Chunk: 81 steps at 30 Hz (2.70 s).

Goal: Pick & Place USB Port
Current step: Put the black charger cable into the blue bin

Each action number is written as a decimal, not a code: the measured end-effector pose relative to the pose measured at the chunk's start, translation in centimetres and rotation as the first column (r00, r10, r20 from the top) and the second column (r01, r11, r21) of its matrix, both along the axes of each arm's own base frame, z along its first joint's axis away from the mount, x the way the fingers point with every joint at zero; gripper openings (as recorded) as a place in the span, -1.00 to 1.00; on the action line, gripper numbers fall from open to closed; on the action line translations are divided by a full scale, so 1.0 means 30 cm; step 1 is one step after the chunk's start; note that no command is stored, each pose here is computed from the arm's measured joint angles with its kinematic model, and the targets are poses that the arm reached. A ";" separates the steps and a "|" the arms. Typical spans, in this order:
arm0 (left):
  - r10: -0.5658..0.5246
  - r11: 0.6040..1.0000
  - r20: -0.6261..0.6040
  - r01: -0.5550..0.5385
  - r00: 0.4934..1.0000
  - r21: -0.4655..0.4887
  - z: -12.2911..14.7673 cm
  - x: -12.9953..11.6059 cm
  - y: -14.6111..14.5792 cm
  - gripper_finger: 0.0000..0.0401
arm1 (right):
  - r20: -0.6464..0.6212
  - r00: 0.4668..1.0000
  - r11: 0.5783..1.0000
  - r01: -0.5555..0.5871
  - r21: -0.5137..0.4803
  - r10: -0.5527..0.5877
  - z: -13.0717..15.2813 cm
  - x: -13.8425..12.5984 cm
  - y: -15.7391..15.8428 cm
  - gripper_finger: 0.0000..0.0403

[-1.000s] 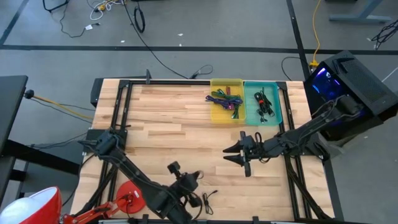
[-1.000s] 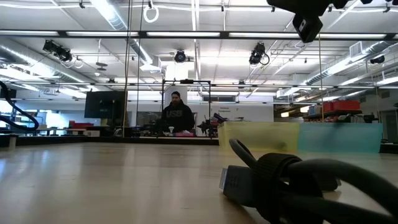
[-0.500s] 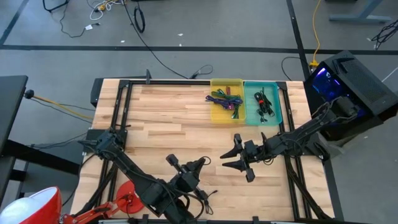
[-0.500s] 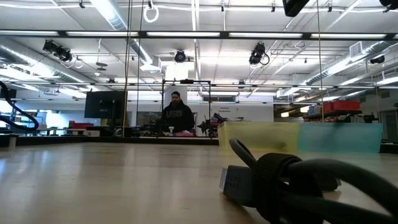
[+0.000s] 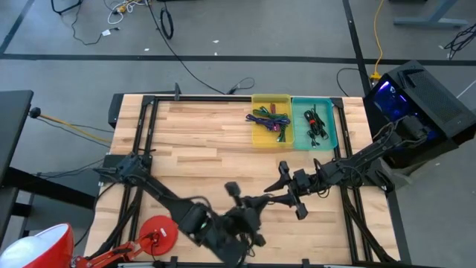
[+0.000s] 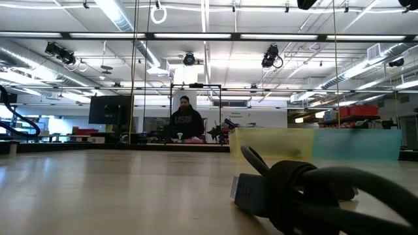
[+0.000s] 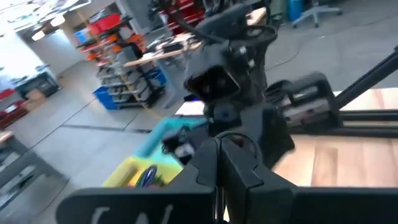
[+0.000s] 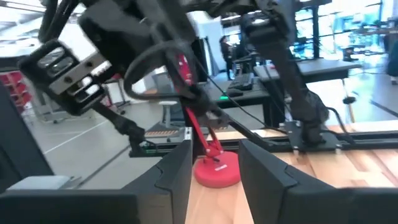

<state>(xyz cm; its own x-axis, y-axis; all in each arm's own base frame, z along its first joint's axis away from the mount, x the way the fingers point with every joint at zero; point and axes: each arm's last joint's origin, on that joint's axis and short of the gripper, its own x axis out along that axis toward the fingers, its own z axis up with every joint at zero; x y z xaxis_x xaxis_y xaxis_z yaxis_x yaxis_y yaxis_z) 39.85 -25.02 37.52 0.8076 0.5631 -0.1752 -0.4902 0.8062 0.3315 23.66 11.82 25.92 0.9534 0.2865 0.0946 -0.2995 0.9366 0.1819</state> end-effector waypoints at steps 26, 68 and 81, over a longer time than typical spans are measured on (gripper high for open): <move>-0.101 0.993 -0.018 0.100 0.995 -0.062 0.004 0.088 0.105 -0.97 | 0.072 0.997 0.998 0.002 -0.069 0.003 0.016 -0.004 0.003 -0.33; 0.280 0.960 -0.418 -0.244 0.864 0.138 -0.109 -0.254 0.298 -0.72 | -0.608 0.287 0.530 0.805 -0.265 -0.740 -0.078 -0.253 -0.658 -0.93; 0.372 0.928 -0.504 -0.328 0.779 0.178 -0.251 -0.239 0.387 -0.72 | -0.789 0.021 0.511 0.772 -0.378 -0.614 -0.228 -0.285 -0.825 -0.84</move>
<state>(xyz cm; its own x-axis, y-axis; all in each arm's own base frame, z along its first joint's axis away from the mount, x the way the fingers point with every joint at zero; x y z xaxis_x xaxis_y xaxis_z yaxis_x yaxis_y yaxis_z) 32.68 -13.42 30.00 0.3508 0.8184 -0.4552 -0.4693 0.5743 0.6708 15.09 -12.93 19.09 0.3011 -0.4961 -0.8144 0.8324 0.5534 -0.0294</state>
